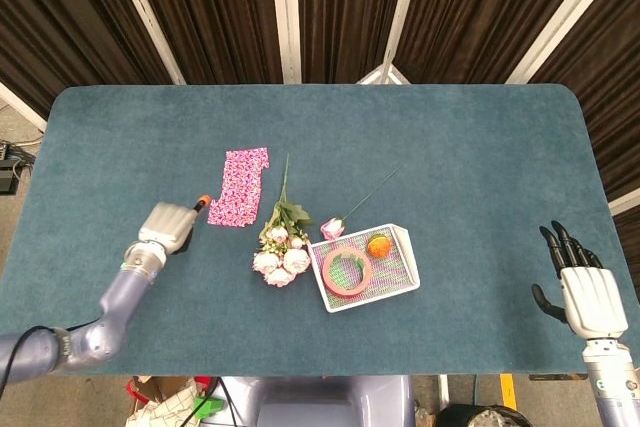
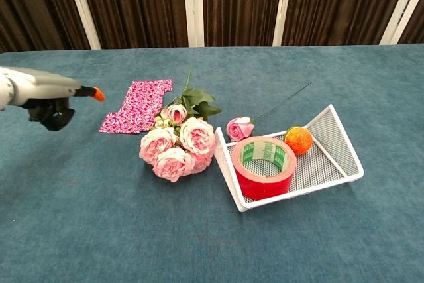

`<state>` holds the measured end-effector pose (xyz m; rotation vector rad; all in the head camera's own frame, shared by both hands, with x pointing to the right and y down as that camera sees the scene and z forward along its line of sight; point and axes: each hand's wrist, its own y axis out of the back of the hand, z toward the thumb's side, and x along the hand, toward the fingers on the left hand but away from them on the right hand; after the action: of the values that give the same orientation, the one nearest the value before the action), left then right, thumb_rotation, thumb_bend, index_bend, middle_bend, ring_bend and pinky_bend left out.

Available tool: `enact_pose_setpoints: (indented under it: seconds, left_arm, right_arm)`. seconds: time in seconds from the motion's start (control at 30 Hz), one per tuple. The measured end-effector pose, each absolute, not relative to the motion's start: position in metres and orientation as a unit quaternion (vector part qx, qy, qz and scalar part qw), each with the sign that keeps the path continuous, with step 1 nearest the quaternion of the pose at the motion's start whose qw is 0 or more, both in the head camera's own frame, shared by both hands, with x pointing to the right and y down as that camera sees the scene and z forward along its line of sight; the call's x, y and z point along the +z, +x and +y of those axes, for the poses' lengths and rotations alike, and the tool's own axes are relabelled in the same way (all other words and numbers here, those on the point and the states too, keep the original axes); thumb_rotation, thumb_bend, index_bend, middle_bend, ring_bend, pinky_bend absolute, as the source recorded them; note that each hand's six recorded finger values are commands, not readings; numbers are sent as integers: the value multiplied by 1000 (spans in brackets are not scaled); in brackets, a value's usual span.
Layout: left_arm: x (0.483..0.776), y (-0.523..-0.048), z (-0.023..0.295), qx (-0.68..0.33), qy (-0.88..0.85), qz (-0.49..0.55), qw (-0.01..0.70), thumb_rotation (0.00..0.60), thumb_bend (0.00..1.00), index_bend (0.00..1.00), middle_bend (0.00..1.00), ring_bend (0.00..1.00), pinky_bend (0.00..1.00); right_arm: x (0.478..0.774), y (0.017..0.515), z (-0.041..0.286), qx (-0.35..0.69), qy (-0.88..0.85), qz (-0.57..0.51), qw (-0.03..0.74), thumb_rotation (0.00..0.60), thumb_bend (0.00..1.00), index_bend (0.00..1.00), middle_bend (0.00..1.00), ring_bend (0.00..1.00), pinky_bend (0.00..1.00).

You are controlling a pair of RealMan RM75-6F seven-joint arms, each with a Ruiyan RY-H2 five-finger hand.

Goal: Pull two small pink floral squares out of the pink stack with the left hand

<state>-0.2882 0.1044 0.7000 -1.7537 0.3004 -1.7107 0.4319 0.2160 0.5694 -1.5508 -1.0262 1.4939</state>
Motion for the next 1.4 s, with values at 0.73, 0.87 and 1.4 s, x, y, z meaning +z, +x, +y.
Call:
enact_pose_setpoints:
  seconds: [0.73,0.87,1.4]
  left_arm:
    - [733,-253,118,-659,-665,67,345,600,1000,35,834,742,618]
    - [733,-250,122,-660,-664,59,347,600,1000,61,834,741,619]
    - [719,-261,136,-674,-650,36,350,600,1000,97,834,742,619]
  right_arm:
    - [566,437,215,579,-603,-408,367,600,367,0,50,150,264]
    - [566,437,215,578,-603,-409,367,600,367,0,49,150,264]
    - [564,435,216,573,-606,-410,369,600,367,0,49,150,264]
